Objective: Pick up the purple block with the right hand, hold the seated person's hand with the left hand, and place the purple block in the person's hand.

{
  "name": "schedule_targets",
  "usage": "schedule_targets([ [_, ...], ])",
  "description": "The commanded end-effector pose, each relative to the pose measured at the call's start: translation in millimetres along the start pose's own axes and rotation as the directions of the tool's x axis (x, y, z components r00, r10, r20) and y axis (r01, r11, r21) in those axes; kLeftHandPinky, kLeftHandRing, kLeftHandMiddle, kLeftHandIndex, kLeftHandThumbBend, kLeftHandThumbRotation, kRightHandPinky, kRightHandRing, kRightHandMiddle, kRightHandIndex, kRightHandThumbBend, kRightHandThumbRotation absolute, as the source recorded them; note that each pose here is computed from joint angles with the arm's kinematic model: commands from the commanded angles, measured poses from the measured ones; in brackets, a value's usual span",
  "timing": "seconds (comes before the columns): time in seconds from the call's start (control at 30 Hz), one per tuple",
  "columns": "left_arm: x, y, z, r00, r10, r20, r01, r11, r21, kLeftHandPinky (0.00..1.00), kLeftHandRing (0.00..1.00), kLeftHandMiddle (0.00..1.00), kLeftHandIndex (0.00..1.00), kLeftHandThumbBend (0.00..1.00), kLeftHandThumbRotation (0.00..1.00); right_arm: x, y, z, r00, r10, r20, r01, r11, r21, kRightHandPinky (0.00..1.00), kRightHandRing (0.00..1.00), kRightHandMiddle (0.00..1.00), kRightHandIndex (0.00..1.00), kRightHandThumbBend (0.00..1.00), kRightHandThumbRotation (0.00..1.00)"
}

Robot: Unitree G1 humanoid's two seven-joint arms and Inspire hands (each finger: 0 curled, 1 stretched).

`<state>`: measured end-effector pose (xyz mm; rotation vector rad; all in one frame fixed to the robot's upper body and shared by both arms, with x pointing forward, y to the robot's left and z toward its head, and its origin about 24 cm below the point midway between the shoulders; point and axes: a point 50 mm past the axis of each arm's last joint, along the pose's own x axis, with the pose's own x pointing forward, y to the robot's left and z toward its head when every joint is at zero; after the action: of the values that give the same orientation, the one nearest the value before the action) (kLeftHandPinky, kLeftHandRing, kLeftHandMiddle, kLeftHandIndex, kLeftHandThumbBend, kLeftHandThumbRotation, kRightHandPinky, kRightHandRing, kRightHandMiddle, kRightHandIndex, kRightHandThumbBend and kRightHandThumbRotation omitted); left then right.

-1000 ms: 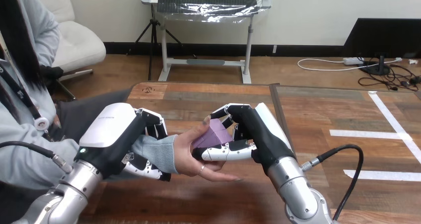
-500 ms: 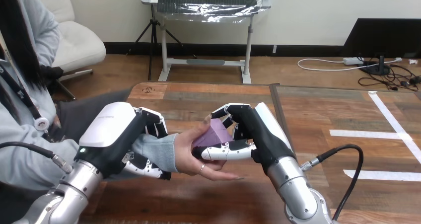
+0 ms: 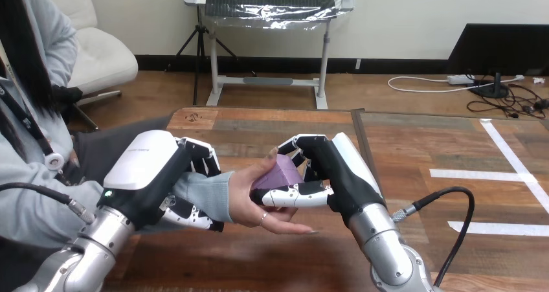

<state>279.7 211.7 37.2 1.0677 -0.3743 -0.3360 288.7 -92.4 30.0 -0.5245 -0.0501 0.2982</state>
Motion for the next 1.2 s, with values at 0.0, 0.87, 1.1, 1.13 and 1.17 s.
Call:
schedule_targets([
  [0.0, 37.2, 37.8, 36.4, 0.959, 0.2, 0.201, -0.203, 0.979, -0.005, 0.28, 0.32, 0.37, 0.39, 0.95, 0.0, 14.6, -2.0, 28.1, 0.996, 0.003, 0.094, 0.0, 0.999, -0.034, 0.17, 0.22, 0.28, 0.31, 0.53, 0.31],
  [0.87, 25.7, 34.3, 31.9, 0.958, 0.225, 0.176, -0.229, 0.973, 0.003, 0.65, 0.62, 0.64, 0.66, 0.92, 0.12, 17.8, -10.3, 26.4, 0.995, 0.014, 0.097, -0.001, 0.992, -0.13, 0.67, 0.75, 0.78, 0.84, 0.93, 0.62],
  [1.1, 22.3, 33.6, 31.0, 0.959, 0.226, 0.17, -0.23, 0.973, 0.004, 0.75, 0.71, 0.72, 0.74, 0.91, 0.19, 18.3, -12.7, 26.5, 0.995, 0.009, 0.098, 0.004, 0.991, -0.133, 0.72, 0.81, 0.86, 0.92, 0.99, 0.71],
  [1.13, 21.2, 33.7, 31.0, 0.96, 0.224, 0.169, -0.228, 0.974, 0.005, 0.76, 0.72, 0.72, 0.75, 0.91, 0.2, 18.3, -13.3, 26.5, 0.995, 0.007, 0.099, 0.007, 0.991, -0.133, 0.72, 0.82, 0.87, 0.93, 0.99, 0.71],
  [1.17, 20.6, 33.8, 31.0, 0.96, 0.223, 0.168, -0.227, 0.974, 0.005, 0.77, 0.73, 0.74, 0.76, 0.92, 0.21, 18.3, -13.7, 26.6, 0.995, 0.006, 0.1, 0.008, 0.991, -0.133, 0.73, 0.83, 0.88, 0.94, 0.99, 0.72],
])
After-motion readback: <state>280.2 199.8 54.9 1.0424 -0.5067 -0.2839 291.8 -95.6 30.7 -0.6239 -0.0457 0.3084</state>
